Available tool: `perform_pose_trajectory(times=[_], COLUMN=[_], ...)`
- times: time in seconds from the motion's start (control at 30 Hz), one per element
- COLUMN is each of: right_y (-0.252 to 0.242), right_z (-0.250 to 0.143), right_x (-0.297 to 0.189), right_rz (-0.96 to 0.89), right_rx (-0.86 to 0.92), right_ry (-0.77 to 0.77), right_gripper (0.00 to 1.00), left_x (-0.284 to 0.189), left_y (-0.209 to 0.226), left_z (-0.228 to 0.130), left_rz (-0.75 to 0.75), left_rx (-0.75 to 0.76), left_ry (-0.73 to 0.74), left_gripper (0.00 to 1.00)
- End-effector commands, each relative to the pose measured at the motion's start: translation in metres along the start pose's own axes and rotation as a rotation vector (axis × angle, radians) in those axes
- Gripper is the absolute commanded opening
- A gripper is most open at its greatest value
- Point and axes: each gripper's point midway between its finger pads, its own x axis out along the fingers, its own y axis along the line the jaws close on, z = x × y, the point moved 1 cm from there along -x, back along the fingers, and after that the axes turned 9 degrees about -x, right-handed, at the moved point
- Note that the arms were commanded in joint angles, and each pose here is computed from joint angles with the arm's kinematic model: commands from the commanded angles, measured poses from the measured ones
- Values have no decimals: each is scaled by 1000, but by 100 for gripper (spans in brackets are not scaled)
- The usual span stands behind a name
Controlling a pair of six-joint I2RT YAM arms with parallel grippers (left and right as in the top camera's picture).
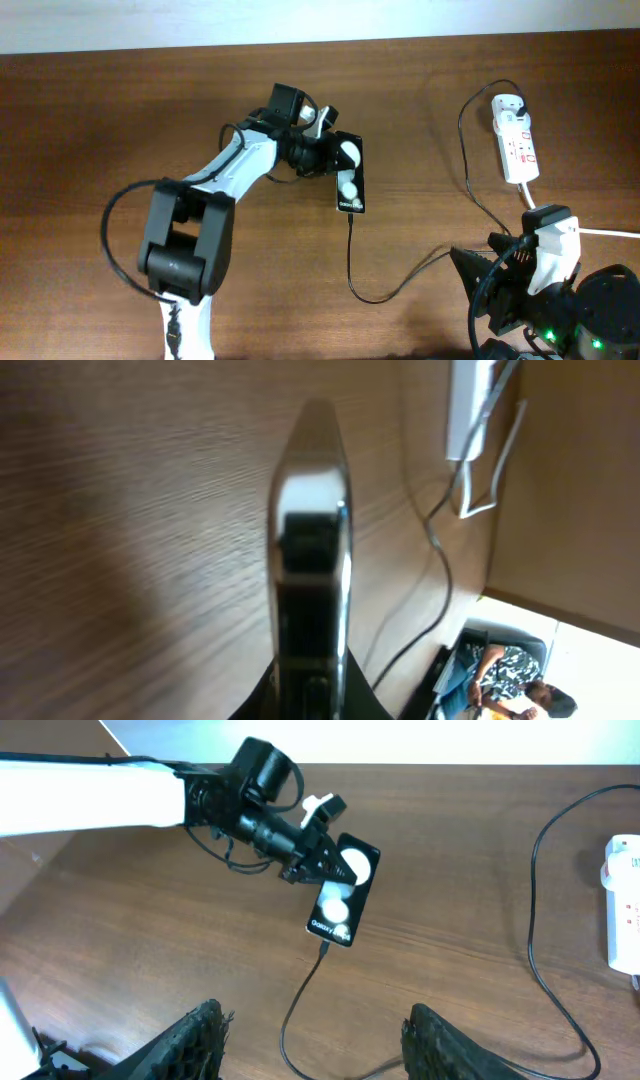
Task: Plug charger to phone and switch on socket
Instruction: 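Lower the phone onto the table with the left gripper and release it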
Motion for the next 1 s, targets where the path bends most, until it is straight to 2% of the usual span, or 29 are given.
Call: perform_pose_trajectory(times=[0.0, 0.13, 0.27, 0.33, 0.43, 0.5, 0.57, 0.63, 0.67, 0.8, 0.87, 0.97], right_y=[-3, -4, -4, -5, -6, -7, -7, -8, -8, -8, -8, -8], right_z=[2, 1, -2, -5, -9, -11, -13, -15, -15, -17, -17, -17], right_x=[-1, -1, -1, -1, 0, 0, 0, 0, 0, 0, 0, 0], right_rz=[-20, -22, -25, -28, -34, -36, -37, -39, -39, -38, -38, -38], right_rx=[8, 6, 3, 1, -4, -6, -7, -9, -9, -10, -10, -10], right_ry=[-9, -1, 8, 20, 40, 48, 53, 63, 64, 71, 70, 70], right_gripper=[60, 63, 66, 67, 68, 72, 77, 96, 99, 99, 99, 99], left_x=[6, 18, 25, 30, 29, 28, 28, 24, 23, 20, 17, 16], left_y=[15, 46, 60, 69, 77, 77, 81, 92, 96, 103, 110, 112], left_z=[13, 9, 5, 1, 1, 0, -1, -2, -3, -4, -4, -4], left_rz=[69, 153, 175, 190, 233, 235, 256, 319, 347, 390, 429, 447], left_rx=[38, -19, -50, -69, -81, -85, -91, -105, -111, -119, -123, -124], left_ry=[-37, -19, 8, 23, 16, 20, 19, 10, 7, 0, -10, -14], left_gripper=[0, 0, 6, 11, 25, 27, 38, 58, 64, 91, 100, 99])
